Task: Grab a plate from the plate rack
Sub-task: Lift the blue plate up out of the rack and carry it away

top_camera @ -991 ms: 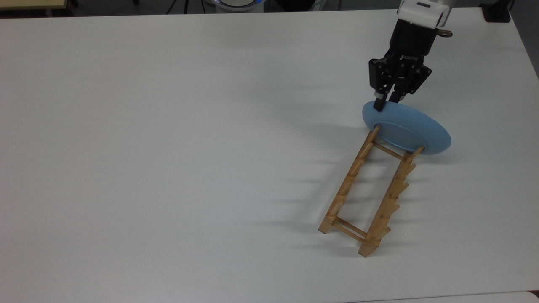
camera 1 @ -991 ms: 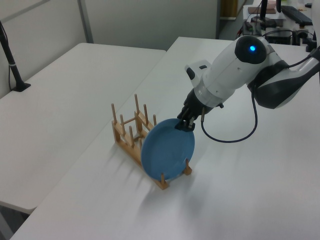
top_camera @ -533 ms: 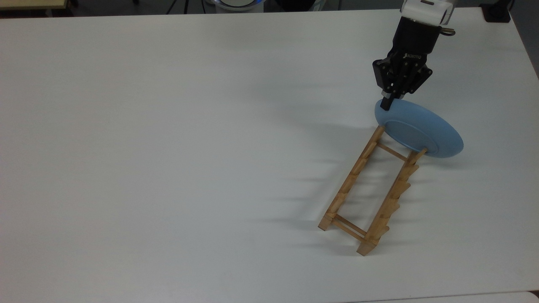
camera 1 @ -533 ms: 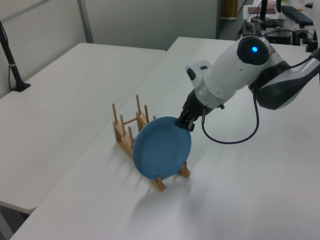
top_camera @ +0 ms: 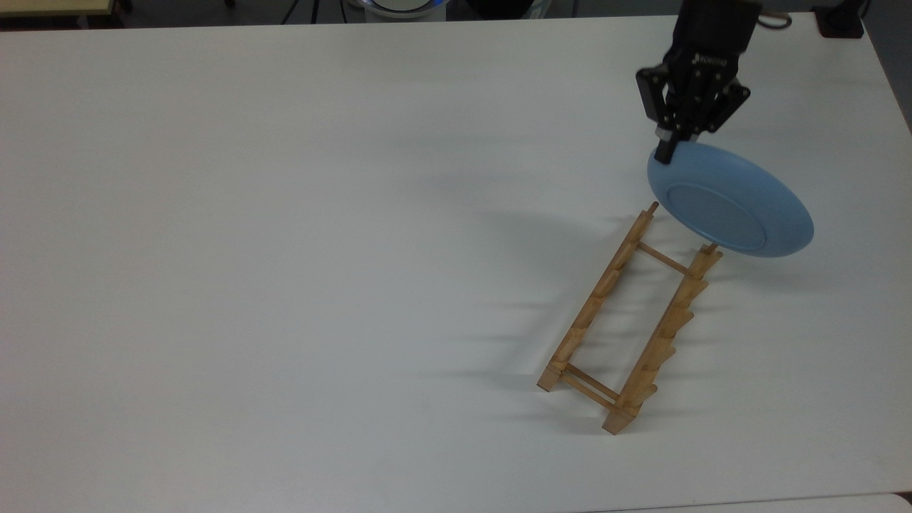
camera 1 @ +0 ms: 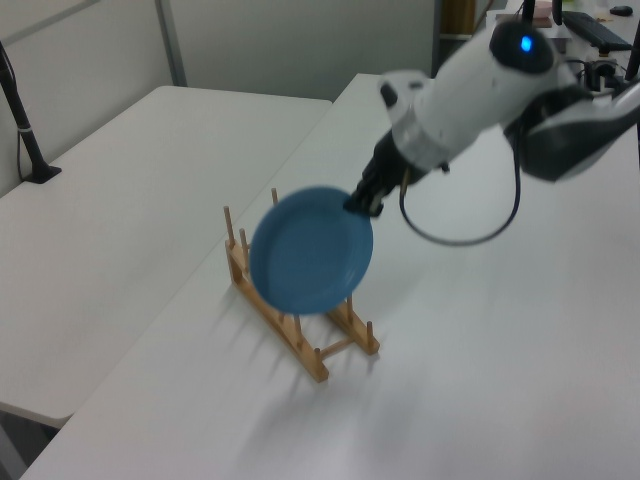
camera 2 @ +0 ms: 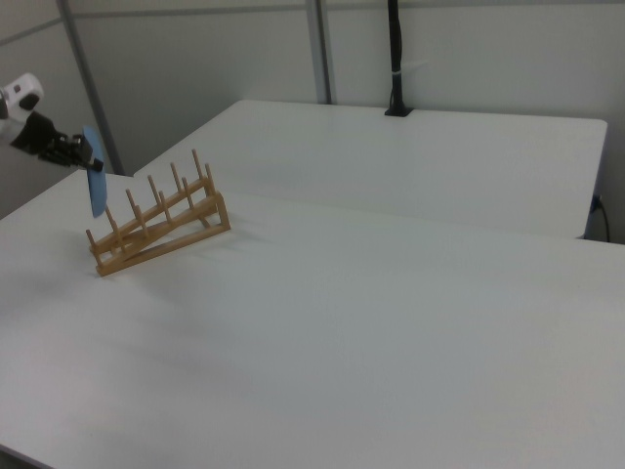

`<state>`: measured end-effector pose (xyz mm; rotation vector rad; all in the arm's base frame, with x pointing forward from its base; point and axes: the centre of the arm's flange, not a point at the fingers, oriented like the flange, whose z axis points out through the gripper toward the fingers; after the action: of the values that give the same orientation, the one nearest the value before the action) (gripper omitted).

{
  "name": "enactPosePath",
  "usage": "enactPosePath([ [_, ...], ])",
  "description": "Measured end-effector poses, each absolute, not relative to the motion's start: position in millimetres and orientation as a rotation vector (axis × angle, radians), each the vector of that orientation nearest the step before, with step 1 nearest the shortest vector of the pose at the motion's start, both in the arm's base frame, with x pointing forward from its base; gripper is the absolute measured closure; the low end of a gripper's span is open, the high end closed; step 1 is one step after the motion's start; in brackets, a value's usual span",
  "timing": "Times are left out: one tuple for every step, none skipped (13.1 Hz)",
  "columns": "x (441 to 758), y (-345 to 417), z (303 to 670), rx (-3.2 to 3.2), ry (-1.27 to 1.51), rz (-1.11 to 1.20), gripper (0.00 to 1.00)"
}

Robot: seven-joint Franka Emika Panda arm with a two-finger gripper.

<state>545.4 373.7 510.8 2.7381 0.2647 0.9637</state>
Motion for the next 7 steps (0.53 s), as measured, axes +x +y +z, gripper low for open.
enactPosePath([
  [547, 362, 524, 2.759, 0.224, 0.948, 0.93],
  [548, 349, 536, 2.776, 0.205, 0.911, 0.93],
  [550, 335, 547, 2.797, 0.201, 0.861, 0.93],
  [551, 319, 558, 2.824, 0.208, 0.805, 0.93],
  [553, 300, 568, 2.852, 0.226, 0.739, 0.93],
  [556, 278, 577, 2.879, 0.259, 0.661, 0.93],
  [559, 254, 584, 2.898, 0.303, 0.580, 0.93],
])
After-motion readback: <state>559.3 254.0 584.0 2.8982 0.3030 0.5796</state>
